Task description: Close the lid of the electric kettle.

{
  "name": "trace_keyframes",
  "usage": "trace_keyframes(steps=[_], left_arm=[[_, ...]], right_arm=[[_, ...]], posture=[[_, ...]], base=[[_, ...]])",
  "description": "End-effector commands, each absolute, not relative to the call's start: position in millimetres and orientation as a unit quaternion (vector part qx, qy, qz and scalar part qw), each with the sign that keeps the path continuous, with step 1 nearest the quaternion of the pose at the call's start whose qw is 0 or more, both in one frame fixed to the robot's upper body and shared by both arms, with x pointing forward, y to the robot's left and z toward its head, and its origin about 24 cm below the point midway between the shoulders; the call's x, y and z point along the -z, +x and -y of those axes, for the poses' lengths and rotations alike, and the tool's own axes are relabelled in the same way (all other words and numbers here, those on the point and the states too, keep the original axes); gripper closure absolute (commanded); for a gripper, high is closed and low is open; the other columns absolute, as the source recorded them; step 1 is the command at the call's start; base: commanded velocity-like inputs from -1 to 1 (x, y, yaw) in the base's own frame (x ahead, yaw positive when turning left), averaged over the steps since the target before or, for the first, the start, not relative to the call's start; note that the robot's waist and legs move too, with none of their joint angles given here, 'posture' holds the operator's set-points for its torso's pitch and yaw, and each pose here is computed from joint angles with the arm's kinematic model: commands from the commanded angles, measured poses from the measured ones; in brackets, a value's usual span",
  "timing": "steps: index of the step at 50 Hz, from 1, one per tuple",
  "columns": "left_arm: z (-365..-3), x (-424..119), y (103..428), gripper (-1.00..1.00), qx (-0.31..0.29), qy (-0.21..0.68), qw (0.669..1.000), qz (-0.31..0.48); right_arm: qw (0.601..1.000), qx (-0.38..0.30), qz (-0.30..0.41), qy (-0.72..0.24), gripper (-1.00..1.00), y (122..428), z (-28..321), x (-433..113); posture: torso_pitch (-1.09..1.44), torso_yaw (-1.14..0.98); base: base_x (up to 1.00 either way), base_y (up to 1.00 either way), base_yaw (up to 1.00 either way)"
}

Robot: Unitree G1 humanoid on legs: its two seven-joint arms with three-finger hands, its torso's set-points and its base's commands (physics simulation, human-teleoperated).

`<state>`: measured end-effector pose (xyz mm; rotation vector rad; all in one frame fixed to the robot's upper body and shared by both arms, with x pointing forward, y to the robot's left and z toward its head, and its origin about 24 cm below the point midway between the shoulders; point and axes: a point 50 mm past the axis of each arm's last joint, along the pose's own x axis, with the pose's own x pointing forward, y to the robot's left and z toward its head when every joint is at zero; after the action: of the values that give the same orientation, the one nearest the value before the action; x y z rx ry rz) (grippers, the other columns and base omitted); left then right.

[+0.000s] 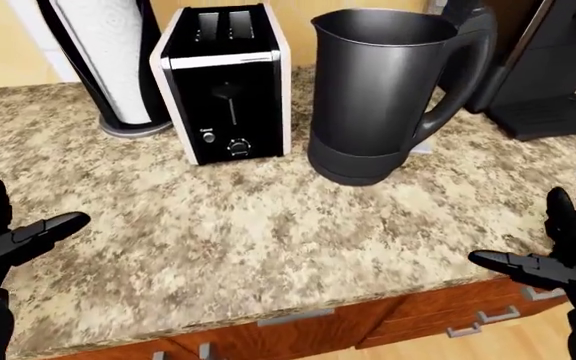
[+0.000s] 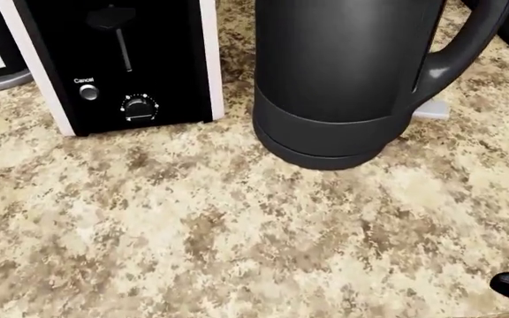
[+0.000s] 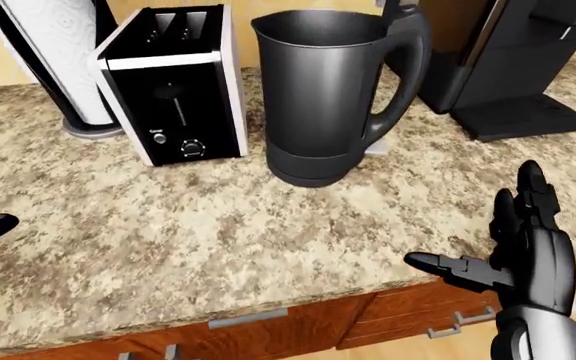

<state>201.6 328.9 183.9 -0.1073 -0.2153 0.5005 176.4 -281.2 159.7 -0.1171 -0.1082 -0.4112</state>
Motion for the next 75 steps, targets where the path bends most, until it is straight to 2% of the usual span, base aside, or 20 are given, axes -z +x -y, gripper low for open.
trace_keyframes(steps=[1,50,75], left_arm=[[-325.8,-203.0,197.8,-1.00,-0.240,-0.033,0.958,0.155],[-326.8,-203.9,196.8,-1.00,-0.243,-0.021,0.957,0.155],[-325.8,-204.5,196.3,-1.00,-0.245,-0.019,0.957,0.152]], right_arm=[[0.971,0.206,0.089,-0.079,-1.00,174.4,280.4,-171.3],[0.972,0.202,0.087,-0.082,-1.00,175.6,277.4,-170.3],[0.973,0.199,0.088,-0.082,-1.00,177.5,276.2,-170.8]], posture=[[0.00,0.00],[0.00,0.00],[-0.25,0.00]], base=[[0.00,0.00,0.00],[0.00,0.00,0.00],[0.00,0.00,0.00]])
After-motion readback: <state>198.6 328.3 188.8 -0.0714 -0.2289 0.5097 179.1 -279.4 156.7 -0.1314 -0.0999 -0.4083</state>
